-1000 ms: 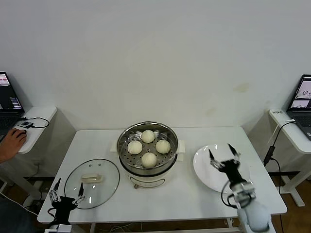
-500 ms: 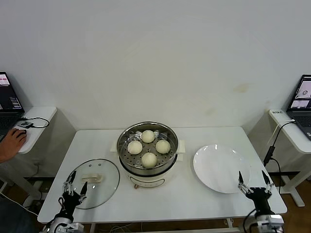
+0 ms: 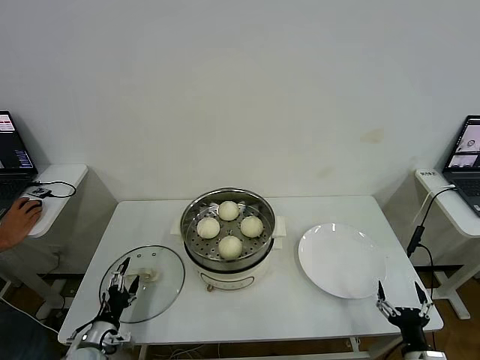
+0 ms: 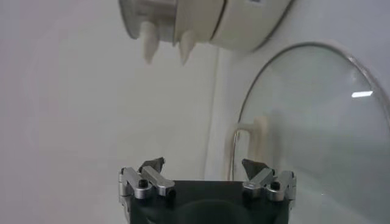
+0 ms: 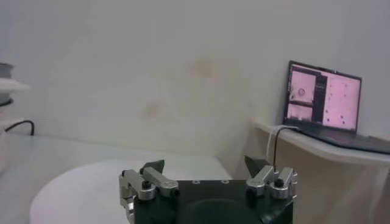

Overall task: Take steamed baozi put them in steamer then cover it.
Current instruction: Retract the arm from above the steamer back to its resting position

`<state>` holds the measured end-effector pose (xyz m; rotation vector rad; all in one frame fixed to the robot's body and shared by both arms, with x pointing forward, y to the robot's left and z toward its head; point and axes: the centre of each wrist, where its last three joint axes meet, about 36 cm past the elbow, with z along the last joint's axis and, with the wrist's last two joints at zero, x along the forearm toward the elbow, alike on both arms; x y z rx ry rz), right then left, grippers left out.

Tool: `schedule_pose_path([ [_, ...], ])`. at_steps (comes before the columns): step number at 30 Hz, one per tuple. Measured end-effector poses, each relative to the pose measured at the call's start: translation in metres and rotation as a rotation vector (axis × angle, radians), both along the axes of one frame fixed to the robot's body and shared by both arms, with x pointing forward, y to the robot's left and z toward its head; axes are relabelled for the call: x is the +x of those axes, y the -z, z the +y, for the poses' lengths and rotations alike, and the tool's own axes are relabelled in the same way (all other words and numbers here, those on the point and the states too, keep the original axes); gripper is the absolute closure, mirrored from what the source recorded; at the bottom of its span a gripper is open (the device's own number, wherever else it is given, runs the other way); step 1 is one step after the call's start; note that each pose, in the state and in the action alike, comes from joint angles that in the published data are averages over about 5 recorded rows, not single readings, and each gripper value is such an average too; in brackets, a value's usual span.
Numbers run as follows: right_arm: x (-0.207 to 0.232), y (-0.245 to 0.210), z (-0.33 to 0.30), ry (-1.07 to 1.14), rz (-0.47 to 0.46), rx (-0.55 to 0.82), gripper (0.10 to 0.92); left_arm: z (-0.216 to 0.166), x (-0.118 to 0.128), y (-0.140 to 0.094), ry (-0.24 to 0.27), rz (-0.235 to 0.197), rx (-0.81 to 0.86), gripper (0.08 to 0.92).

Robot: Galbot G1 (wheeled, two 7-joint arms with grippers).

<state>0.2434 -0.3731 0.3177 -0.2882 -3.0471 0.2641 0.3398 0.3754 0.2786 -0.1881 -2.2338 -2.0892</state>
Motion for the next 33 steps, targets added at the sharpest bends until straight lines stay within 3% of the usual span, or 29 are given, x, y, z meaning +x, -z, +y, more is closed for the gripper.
schedule_pose_path([
  [9, -0.008, 0.009, 0.0, 0.004, 0.028, 0.003, 0.2, 0.003, 0.028, -0.002, 0.004, 0.011, 0.058, 0.177],
  [17, -0.012, 0.012, 0.0, 0.003, 0.043, -0.003, 0.2, 0.006, 0.038, 0.005, -0.004, 0.033, 0.074, 0.189],
  [33, -0.015, 0.017, 0.005, -0.017, 0.059, -0.008, 0.199, 0.007, 0.043, 0.016, -0.007, 0.051, 0.059, 0.623],
])
